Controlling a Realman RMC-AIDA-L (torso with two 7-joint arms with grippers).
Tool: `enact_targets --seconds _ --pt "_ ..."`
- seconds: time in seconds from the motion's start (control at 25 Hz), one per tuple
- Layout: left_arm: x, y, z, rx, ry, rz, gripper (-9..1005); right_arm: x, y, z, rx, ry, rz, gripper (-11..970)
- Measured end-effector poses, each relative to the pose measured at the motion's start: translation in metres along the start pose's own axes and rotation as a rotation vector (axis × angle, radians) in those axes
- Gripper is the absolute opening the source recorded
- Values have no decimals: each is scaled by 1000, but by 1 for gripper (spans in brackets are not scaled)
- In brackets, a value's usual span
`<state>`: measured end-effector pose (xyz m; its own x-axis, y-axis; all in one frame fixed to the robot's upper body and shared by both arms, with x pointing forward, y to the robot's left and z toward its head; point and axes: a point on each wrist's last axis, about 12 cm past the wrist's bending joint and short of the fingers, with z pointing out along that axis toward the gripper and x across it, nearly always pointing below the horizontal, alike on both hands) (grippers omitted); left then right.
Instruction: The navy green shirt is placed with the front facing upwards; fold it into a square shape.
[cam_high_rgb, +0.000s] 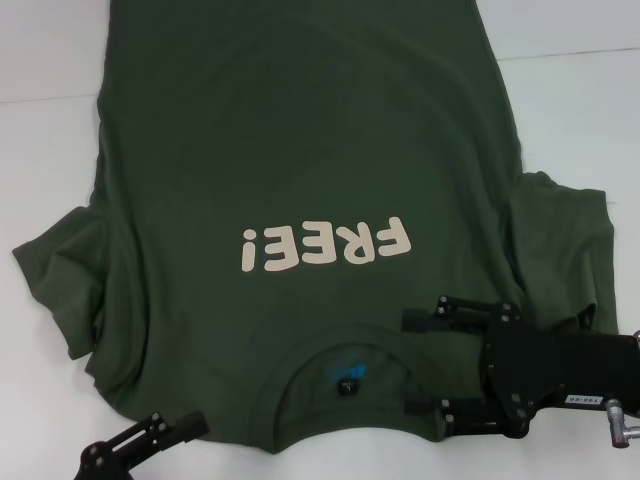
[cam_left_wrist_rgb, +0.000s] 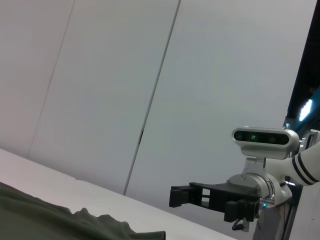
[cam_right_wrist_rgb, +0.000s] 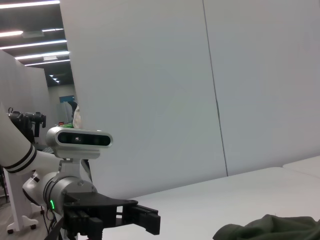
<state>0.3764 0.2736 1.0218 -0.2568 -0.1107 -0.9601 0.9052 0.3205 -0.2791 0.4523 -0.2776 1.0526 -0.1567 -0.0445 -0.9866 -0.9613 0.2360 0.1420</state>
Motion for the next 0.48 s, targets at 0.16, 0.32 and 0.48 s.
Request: enact_targets --seconds 0.16,0.32,0.48 --pt "0 0 0 0 0 0 795 0 0 0 0 -1 0 819" --pt "0 0 0 -1 0 -2 794 0 0 0 0 0 0 818" --pt "0 0 0 0 0 -2 794 0 0 0 0 0 0 818"
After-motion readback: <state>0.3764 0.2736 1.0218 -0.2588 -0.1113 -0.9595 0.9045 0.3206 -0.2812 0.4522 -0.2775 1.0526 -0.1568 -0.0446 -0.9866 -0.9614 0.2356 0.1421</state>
